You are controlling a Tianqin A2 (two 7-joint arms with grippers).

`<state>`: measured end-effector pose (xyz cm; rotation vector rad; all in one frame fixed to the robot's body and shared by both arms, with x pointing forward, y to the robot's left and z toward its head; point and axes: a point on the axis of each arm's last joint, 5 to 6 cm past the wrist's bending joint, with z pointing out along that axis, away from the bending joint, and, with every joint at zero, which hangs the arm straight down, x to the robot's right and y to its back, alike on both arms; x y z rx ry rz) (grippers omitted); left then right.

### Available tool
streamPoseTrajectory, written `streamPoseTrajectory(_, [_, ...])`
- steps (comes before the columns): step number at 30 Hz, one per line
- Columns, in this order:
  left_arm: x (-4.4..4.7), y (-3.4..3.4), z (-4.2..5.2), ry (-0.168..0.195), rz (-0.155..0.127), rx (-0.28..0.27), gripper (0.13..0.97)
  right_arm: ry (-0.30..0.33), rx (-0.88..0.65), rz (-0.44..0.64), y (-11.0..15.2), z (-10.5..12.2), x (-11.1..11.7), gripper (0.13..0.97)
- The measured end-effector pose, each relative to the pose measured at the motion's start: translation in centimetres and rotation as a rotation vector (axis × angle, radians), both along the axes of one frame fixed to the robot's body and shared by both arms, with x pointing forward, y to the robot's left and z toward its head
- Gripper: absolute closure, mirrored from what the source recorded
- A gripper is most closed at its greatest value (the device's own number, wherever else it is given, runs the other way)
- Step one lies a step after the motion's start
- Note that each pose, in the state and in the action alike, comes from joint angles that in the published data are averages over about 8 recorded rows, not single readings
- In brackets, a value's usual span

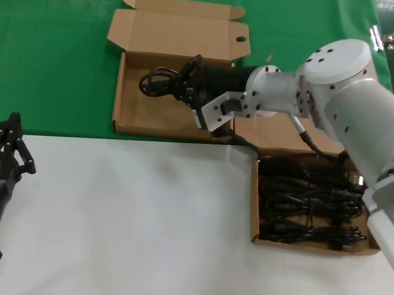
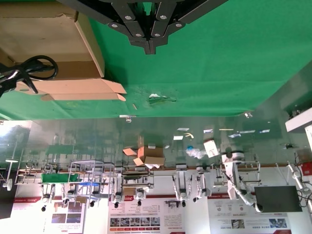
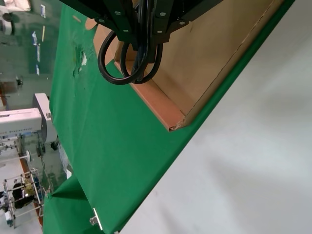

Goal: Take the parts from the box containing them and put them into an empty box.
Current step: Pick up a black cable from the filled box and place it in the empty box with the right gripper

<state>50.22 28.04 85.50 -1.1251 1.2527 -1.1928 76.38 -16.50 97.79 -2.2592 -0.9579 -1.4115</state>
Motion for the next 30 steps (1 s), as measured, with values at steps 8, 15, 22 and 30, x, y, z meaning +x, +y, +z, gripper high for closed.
streamPoseTrajectory(8, [0.00, 0.00, 0.00, 0.000, 0.000, 0.000, 0.957, -0.034, -0.018, -0.012, 1.1, -1.1, -0.2, 0.924])
streamPoseTrajectory(15, [0.00, 0.00, 0.00, 0.000, 0.000, 0.000, 0.957, -0.049, -0.039, -0.014, 1.8, -2.1, -0.5, 0.924])
streamPoseTrajectory(22, [0.00, 0.00, 0.00, 0.000, 0.000, 0.000, 0.957, -0.062, -0.052, -0.010, 2.5, -2.8, -0.8, 0.922])
streamPoseTrajectory(30, [0.00, 0.00, 0.00, 0.000, 0.000, 0.000, 0.957, -0.076, -0.070, -0.023, 2.6, -3.3, -0.9, 0.914])
